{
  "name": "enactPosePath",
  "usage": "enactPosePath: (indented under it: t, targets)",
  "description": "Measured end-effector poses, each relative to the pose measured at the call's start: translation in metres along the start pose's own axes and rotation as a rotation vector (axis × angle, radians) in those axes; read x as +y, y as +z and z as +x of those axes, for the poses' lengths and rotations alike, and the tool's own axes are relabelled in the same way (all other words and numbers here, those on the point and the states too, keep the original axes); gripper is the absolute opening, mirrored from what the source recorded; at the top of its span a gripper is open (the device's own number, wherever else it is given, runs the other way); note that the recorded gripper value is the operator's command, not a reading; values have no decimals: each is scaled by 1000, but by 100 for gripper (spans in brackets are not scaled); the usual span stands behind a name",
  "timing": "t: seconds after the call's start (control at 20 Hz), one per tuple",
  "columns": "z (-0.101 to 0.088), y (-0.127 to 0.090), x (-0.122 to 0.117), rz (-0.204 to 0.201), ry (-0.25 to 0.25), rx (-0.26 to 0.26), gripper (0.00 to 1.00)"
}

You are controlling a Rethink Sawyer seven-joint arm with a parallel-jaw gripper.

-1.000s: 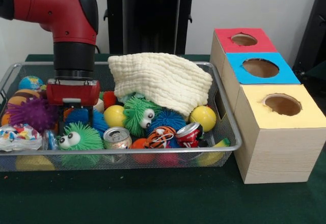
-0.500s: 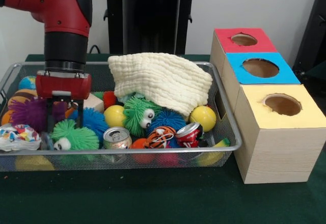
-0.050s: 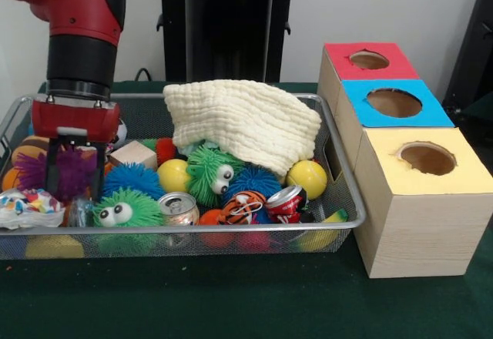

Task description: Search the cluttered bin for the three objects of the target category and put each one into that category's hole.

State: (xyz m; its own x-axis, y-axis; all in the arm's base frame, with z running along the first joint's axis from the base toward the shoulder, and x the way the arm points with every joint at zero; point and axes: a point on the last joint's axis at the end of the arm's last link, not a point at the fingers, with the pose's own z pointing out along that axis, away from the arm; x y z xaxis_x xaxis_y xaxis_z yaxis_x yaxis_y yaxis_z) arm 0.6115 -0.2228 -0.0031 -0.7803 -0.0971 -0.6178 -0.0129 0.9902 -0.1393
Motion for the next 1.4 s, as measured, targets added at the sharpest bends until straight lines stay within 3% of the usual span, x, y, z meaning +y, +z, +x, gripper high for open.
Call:
enactPosePath:
  t: [0.35,0.9,1.4]
  targets:
    - [-6,2,-9,16,-3,-11,100]
    - [15,21,-12,37,-32,25,100]
    - [22,29,-3,31,-46,-1,100]
